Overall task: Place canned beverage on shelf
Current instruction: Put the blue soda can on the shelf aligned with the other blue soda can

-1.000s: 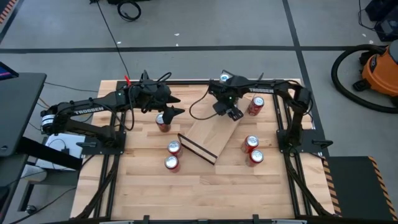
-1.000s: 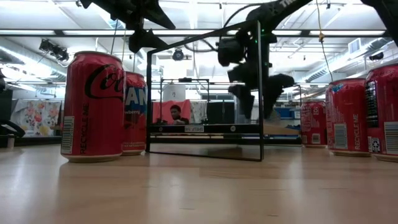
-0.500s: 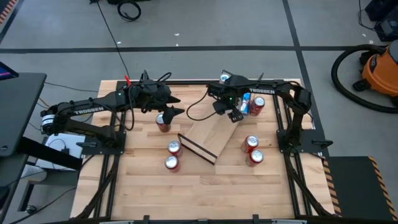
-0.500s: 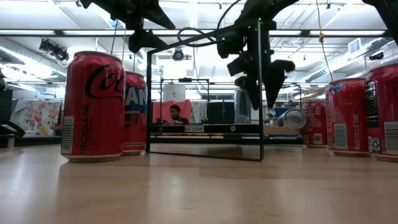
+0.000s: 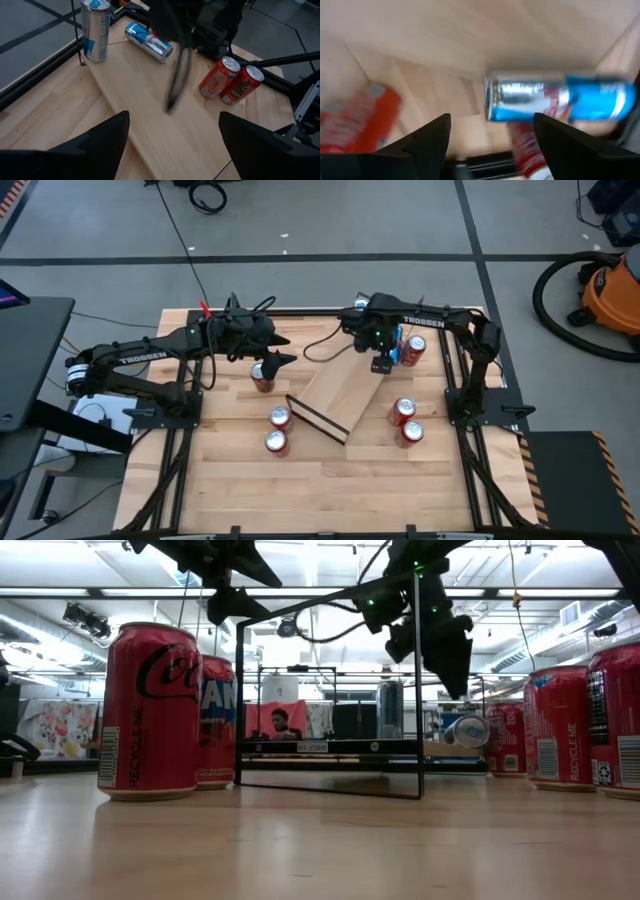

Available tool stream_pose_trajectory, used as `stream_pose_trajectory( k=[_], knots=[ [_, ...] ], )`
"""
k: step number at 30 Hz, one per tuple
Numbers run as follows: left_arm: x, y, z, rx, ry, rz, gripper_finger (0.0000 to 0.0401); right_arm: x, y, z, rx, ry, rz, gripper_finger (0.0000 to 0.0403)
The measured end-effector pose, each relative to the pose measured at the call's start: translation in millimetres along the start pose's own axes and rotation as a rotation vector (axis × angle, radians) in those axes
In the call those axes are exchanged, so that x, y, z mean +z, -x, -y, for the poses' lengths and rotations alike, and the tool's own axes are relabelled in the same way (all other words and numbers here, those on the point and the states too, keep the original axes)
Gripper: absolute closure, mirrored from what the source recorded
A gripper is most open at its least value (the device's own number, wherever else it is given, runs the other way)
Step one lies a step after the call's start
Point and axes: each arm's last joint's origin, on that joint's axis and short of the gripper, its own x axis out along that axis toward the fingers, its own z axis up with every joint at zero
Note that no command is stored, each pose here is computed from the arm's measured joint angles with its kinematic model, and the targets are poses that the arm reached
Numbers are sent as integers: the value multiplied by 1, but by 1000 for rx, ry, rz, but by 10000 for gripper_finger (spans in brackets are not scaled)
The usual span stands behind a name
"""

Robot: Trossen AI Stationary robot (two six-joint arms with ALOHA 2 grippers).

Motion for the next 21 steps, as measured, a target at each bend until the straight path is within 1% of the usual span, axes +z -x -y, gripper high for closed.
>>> stream_pose_trajectory(
  k=[2, 4, 6, 9, 13, 15, 18, 21],
  knots=[
    [0, 0, 0, 0, 0, 0, 83, -1, 0, 5, 58, -133, -2, 110],
    [0, 0, 0, 0, 0, 0, 83, -1, -1, 11, 74, -272, -2, 110],
    [0, 0, 0, 0, 1, 0, 83, -1, 0, 17, 83, -366, 23, 110],
    [0, 0, 0, 0, 18, 0, 83, -4, 10, 22, 95, -461, 152, 110],
    [-1, 0, 1, -2, 40, -6, 83, -25, 26, 20, -3, -560, 262, 110],
    [-1, 0, 1, -4, 37, -7, 83, -35, 31, 19, -33, -616, 327, 110],
    [-1, 0, 1, -4, 22, -7, 83, -45, 32, 14, -51, -734, 401, 110],
    [-1, 0, 1, -3, 15, -6, 83, -51, 26, 10, -43, -837, 426, 110]
  ],
)
